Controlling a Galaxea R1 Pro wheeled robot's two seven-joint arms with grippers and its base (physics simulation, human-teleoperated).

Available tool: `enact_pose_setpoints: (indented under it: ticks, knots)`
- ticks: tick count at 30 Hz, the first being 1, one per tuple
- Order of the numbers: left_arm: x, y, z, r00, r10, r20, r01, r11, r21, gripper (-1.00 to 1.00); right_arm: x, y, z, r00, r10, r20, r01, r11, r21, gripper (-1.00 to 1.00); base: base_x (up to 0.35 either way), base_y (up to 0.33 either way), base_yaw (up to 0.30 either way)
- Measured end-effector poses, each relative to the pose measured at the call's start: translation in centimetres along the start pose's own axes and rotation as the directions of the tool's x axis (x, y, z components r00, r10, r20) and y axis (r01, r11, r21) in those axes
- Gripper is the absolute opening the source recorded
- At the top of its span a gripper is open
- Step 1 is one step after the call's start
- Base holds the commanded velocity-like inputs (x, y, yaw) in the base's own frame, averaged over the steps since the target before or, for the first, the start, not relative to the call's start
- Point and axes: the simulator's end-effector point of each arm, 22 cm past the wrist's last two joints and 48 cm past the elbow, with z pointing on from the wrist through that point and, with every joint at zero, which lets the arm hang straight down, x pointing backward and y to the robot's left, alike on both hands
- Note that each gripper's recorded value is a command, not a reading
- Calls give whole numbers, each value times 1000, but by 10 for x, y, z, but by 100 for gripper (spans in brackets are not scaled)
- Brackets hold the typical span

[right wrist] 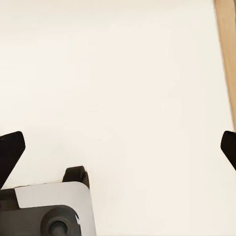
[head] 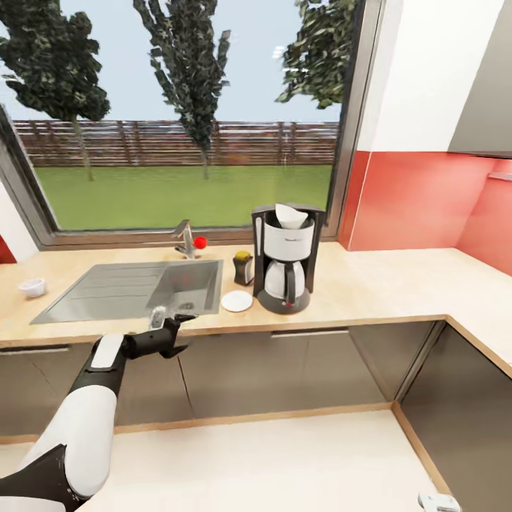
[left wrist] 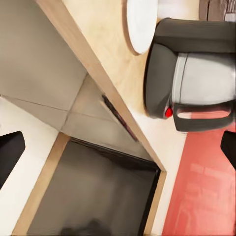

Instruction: Set up a coffee station on the kitchen countertop: keep the coffee maker on the countertop, move the bottle of coffee from the kitchen shelf to the counter next to the coffee maker, place a paper coffee filter on top of the coffee maker, put the saucer next to the coffee maker with the coffee cup on the saucer, and place the electric kettle next to the coffee maker.

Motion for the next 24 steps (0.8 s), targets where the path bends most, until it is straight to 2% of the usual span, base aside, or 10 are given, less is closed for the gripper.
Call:
enact_pose_setpoints:
  ticks: [3,7,11,14,16,18,21,22,24]
  knots:
    - [5,10,-1,1000,-17,-9,17,1000,-2,100,0,0,0,1000,0,0,0,1000,0,100,-112,0,276]
    - [22,51,-5,997,-65,-28,64,998,-25,100,0,0,0,1000,0,0,0,1000,0,100,-28,0,264]
    - [32,112,-21,995,-98,-28,95,991,-99,100,0,0,0,1000,0,0,0,1000,0,100,-5,0,92]
    - [60,172,-32,994,-85,-66,70,975,-212,100,0,1,0,1000,-1,0,1,1000,-1,100,-1,0,18]
    - [88,211,-37,992,-53,-115,16,955,-297,100,1,2,0,1000,-1,-1,1,1000,-2,100,0,0,6]
    - [107,246,-44,991,-19,-134,-32,929,-369,100,1,2,0,1000,-1,-1,1,1000,-3,100,0,0,2]
    - [114,298,-63,995,28,-100,-71,884,-463,100,1,2,0,1000,-1,-1,1,1000,-3,100,0,0,0]
    - [116,323,-74,995,55,-83,-89,857,-507,100,1,2,0,1000,-2,-1,2,1000,-3,100,0,0,0]
    - [117,356,-92,993,104,-61,-120,812,-571,100,1,3,0,1000,-3,-2,3,1000,-4,100,0,0,0]
